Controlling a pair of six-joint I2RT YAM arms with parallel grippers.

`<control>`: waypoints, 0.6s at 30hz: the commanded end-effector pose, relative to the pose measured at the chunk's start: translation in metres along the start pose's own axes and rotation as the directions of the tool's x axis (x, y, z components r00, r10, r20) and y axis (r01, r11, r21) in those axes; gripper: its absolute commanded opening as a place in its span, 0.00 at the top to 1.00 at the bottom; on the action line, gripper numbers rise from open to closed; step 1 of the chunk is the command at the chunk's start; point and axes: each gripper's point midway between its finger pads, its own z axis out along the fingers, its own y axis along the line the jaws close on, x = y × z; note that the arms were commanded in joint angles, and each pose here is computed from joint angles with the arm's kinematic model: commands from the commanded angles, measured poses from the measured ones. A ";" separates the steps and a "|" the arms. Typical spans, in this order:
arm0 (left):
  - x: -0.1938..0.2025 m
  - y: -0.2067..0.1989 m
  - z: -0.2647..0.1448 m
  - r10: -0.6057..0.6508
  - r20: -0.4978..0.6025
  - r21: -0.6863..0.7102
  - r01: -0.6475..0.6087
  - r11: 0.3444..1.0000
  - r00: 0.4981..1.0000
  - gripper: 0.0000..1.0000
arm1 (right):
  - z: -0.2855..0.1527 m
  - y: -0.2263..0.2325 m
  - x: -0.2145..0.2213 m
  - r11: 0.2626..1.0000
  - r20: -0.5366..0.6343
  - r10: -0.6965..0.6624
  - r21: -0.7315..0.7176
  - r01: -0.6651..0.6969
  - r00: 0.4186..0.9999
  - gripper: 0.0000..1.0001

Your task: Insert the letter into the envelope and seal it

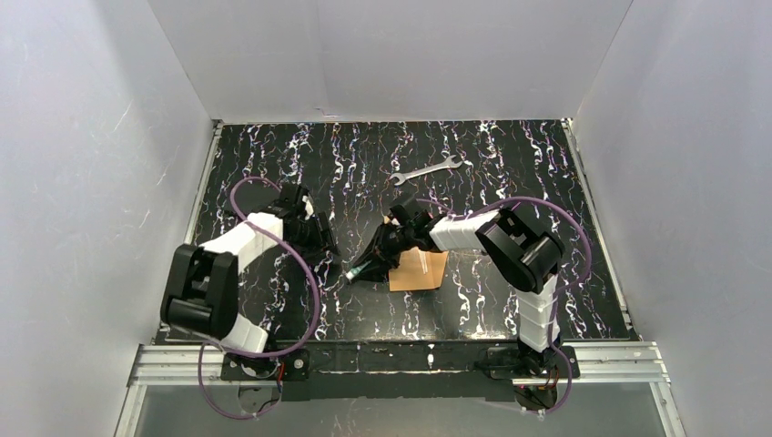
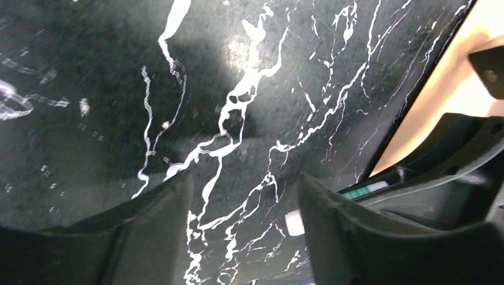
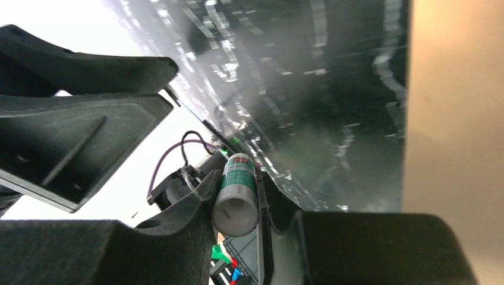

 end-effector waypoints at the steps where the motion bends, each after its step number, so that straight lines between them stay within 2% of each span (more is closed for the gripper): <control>1: -0.014 -0.028 0.005 0.009 -0.020 0.120 -0.007 0.993 1.000 0.45 | 0.004 -0.015 0.000 0.998 -0.012 0.014 0.062 -0.013 1.000 0.71; 3: -0.013 -0.032 0.008 0.004 -0.036 0.142 0.001 0.990 0.999 0.48 | 0.003 -0.016 -0.001 0.997 -0.005 0.009 0.078 -0.009 1.000 0.63; 6: -0.010 -0.034 0.012 0.003 -0.058 0.158 0.006 0.987 0.998 0.49 | 0.000 -0.016 -0.004 0.994 0.016 0.004 0.109 -0.005 1.000 0.52; 10: -0.008 -0.037 0.018 0.010 -0.087 0.177 0.006 0.984 0.996 0.49 | -0.002 -0.015 -0.005 0.992 0.031 0.005 0.127 -0.009 0.999 0.44; 14: -0.009 -0.039 0.026 0.026 -0.118 0.180 -0.004 0.984 0.993 0.49 | -0.010 -0.001 -0.006 0.992 0.050 -0.057 0.117 0.051 0.997 0.43; 18: -0.010 -0.040 0.029 0.037 -0.133 0.177 -0.013 0.984 0.990 0.52 | -0.033 0.030 -0.007 0.976 0.105 -0.195 0.118 0.182 0.975 0.43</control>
